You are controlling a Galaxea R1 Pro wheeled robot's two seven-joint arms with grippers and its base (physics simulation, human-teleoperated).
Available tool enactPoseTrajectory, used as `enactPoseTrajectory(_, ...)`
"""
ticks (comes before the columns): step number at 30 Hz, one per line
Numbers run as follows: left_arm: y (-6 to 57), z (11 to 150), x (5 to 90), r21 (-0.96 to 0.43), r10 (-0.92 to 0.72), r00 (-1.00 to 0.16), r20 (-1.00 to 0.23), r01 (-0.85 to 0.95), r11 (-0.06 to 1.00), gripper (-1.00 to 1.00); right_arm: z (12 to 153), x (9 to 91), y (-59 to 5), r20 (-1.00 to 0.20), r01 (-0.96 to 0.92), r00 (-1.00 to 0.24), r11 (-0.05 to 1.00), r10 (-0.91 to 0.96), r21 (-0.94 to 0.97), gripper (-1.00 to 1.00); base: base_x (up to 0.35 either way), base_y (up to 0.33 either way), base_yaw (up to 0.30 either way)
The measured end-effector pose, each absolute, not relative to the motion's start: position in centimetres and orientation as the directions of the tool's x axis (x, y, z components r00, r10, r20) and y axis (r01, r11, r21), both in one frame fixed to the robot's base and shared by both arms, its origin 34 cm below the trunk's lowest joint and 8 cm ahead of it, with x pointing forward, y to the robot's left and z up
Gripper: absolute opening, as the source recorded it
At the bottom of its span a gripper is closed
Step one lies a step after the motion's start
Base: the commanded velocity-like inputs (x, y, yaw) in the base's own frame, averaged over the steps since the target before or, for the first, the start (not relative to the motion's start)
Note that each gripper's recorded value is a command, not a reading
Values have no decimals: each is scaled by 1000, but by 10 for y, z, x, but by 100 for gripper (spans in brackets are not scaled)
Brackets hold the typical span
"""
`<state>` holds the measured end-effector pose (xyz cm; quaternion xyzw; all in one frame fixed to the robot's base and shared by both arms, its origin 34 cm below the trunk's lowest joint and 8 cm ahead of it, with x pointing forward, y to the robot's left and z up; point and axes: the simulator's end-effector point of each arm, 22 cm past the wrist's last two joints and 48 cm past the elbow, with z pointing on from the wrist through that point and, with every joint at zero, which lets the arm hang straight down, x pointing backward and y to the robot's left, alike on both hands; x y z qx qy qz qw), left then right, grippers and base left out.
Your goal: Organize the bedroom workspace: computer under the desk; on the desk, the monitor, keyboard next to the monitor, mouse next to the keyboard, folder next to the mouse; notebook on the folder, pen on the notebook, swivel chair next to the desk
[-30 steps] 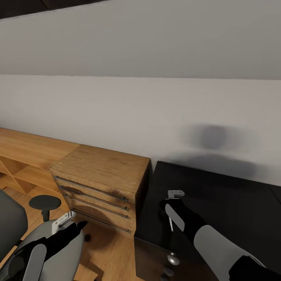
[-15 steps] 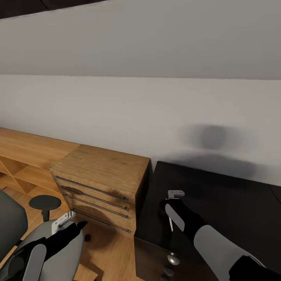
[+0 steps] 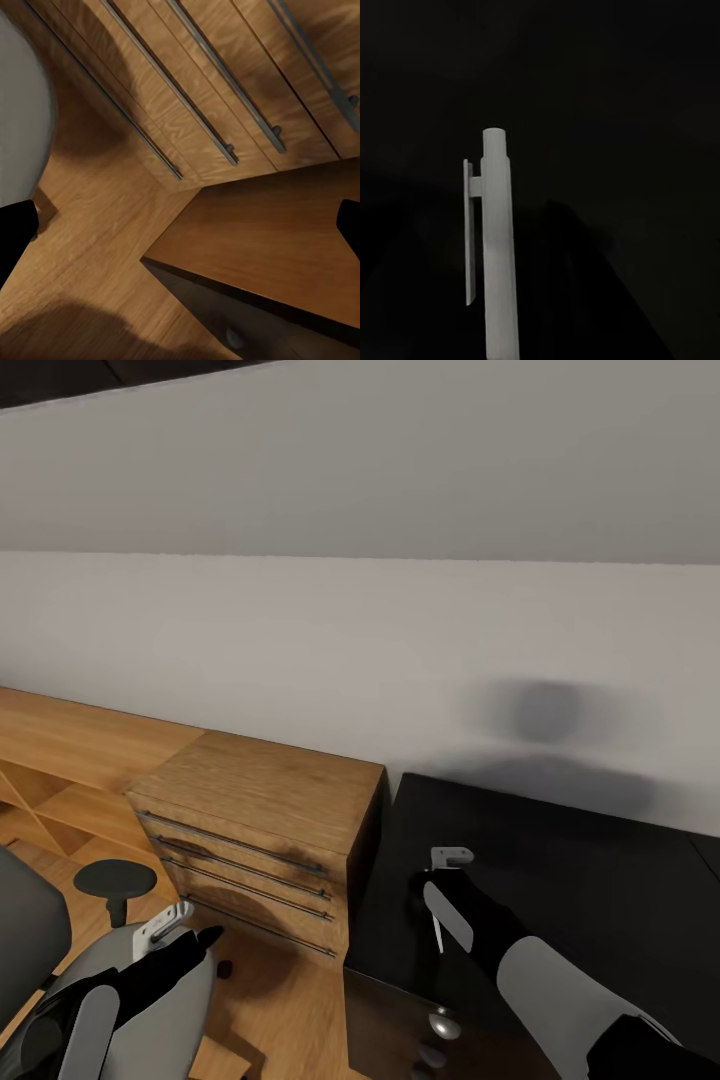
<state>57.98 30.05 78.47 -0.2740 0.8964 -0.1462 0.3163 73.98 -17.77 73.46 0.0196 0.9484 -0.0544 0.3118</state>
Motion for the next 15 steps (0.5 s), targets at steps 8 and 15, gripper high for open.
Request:
enactPoseTrajectory(8,300,785,580,-436,-584,-650,-487,-399,807,100,735,739,-179,-589,74,-808,993,6,-90,-100,0,0,0)
enactPoseTrajectory(15,300,785,580,-435,-584,-650,-487,-399,807,100,734,738,-183,-571,90,-821,993,28,-79,-100,0,0,0)
